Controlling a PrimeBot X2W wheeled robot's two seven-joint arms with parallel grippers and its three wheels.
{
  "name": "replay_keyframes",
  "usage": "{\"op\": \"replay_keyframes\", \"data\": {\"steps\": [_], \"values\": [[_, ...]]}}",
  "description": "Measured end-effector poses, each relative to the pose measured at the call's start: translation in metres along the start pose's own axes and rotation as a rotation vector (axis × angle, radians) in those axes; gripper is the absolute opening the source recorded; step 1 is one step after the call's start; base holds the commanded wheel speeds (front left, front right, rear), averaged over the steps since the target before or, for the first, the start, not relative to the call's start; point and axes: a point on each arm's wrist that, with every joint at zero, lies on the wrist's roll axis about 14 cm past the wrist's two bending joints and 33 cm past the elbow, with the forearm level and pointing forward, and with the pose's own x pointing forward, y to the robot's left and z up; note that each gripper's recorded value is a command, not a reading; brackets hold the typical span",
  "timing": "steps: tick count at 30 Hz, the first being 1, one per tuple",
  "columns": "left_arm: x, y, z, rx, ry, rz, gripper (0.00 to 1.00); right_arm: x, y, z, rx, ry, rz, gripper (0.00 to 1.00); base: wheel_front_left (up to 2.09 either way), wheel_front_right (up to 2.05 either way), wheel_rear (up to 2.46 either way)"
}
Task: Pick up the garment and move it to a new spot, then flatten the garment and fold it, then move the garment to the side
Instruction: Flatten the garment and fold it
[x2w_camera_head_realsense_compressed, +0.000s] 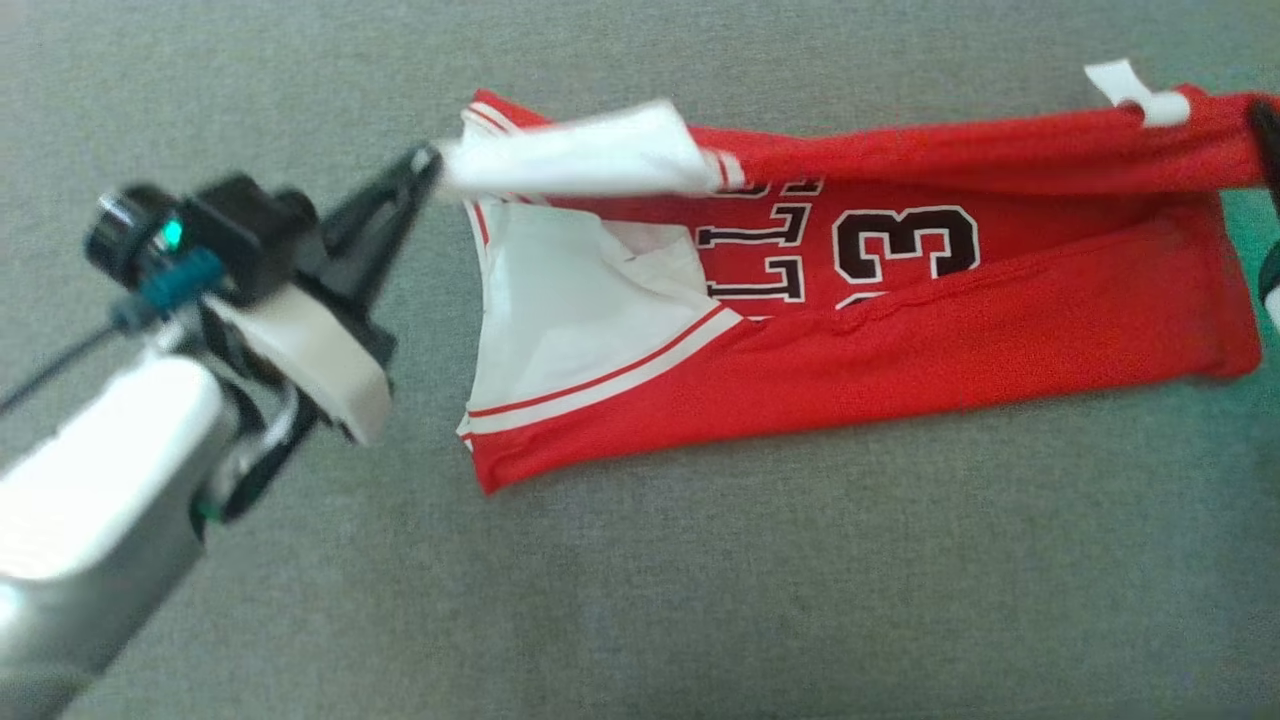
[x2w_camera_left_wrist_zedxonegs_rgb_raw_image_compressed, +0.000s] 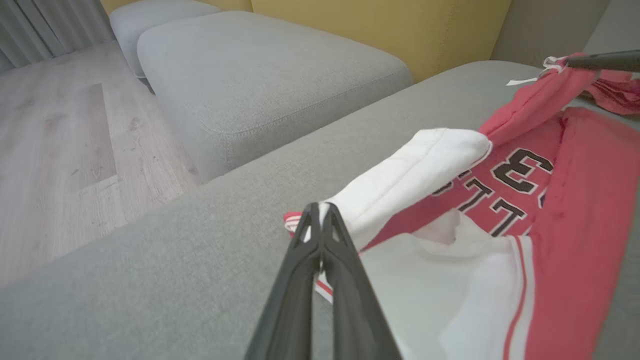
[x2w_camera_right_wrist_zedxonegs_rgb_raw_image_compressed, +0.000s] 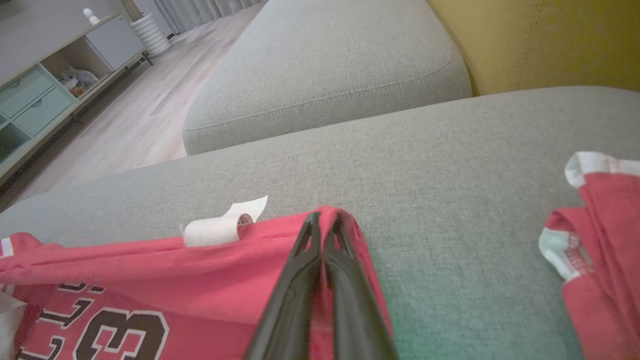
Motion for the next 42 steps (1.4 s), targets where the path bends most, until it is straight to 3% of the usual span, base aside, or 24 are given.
{"op": "replay_keyframes", "data": {"steps": [9, 24, 25, 26, 27, 28, 29, 30, 37, 42], "values": [[-0.019, -0.036, -0.037, -0.095, 0.059, -0.031, 0.00, -0.011, -0.005, -0.027, 0.012, 0.036, -0.014, 0.00, 0.00, 0.00, 0.00], [-0.034, -0.056, -0.053, -0.171, 0.060, -0.020, 0.00, -0.035, -0.021, -0.052, 0.051, 0.050, -0.077, 0.00, 0.00, 0.00, 0.00], [-0.035, -0.058, -0.054, -0.173, 0.059, -0.021, 0.05, -0.036, -0.021, -0.055, 0.058, 0.055, -0.078, 0.00, 0.00, 0.00, 0.00], [-0.035, -0.060, -0.055, -0.178, 0.060, -0.023, 0.21, -0.038, -0.020, -0.059, 0.063, 0.061, -0.078, 0.00, 0.00, 0.00, 0.00], [-0.036, -0.063, -0.056, -0.187, 0.063, -0.029, 0.35, -0.039, -0.018, -0.064, 0.065, 0.070, -0.075, 0.15, 0.00, 0.00, 0.00], [-0.035, -0.067, -0.058, -0.196, 0.066, -0.034, 0.35, -0.039, -0.016, -0.067, 0.068, 0.076, -0.072, 0.15, 0.00, 0.00, 0.00], [-0.034, -0.069, -0.058, -0.203, 0.059, -0.035, 0.49, -0.040, -0.014, -0.071, 0.072, 0.080, -0.071, 0.45, 0.00, 0.00, 0.00], [-0.033, -0.070, -0.058, -0.212, 0.050, -0.026, 1.00, -0.040, -0.013, -0.072, 0.078, 0.078, -0.072, 1.00, 0.00, 0.00, 0.00], [-0.030, -0.065, -0.055, -0.256, -0.059, 0.125, 1.00, -0.044, -0.015, -0.060, 0.118, 0.002, -0.103, 1.00, 0.00, 0.00, 0.00], [-0.034, -0.060, -0.054, -0.262, -0.116, 0.298, 1.00, -0.058, -0.011, -0.076, 0.153, -0.020, -0.132, 1.00, 0.00, 0.00, 0.00]]}}
